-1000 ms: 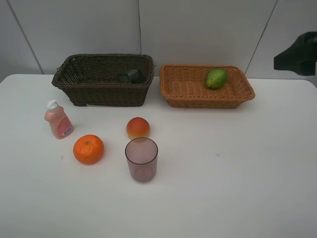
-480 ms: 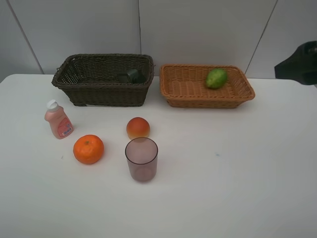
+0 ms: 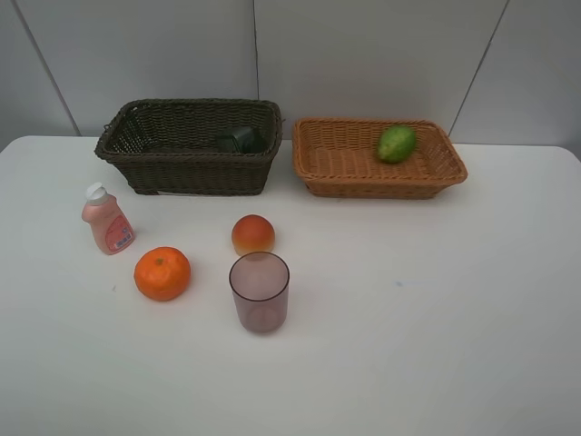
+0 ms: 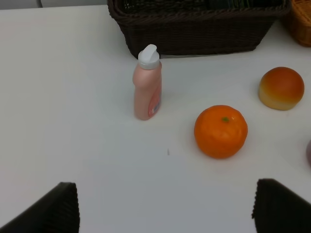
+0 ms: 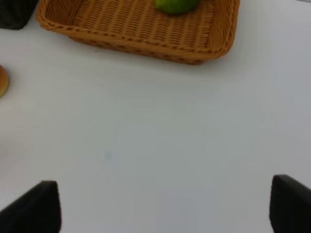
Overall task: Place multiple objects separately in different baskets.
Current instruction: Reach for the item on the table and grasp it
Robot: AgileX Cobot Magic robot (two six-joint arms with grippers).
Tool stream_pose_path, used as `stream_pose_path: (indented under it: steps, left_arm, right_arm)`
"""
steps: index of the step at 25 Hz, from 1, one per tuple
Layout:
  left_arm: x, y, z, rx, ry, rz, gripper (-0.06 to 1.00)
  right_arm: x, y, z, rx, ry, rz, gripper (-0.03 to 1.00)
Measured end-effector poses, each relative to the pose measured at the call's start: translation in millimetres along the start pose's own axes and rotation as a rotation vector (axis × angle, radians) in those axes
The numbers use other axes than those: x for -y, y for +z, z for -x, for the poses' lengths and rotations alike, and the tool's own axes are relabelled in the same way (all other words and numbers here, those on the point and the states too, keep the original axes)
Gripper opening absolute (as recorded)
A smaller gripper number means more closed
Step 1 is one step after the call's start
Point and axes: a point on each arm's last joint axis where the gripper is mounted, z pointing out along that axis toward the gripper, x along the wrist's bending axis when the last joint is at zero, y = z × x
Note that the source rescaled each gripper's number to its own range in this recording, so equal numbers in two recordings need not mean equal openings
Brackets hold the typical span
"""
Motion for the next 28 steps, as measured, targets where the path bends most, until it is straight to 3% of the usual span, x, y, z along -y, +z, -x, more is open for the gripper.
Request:
stream_pose_path:
  steps: [10, 20, 28]
  left_arm:
    - [0.0, 0.0, 0.0, 0.000, 0.000, 0.000, 0.93]
    - [0.0, 0.0, 0.0, 0.000, 0.000, 0.000, 0.93]
    - [0.0, 0.0, 0.0, 0.000, 0.000, 0.000, 0.93]
  right_arm:
    - [47.4, -36.2, -1.7, -0.009, 0.015, -0.009, 1.00]
    - [94.6, -27.8, -9.7, -0.073, 0.039, 0.026, 1.00]
    - [95.5, -25.1, -9.6, -0.070, 0.049, 0.125, 1.00]
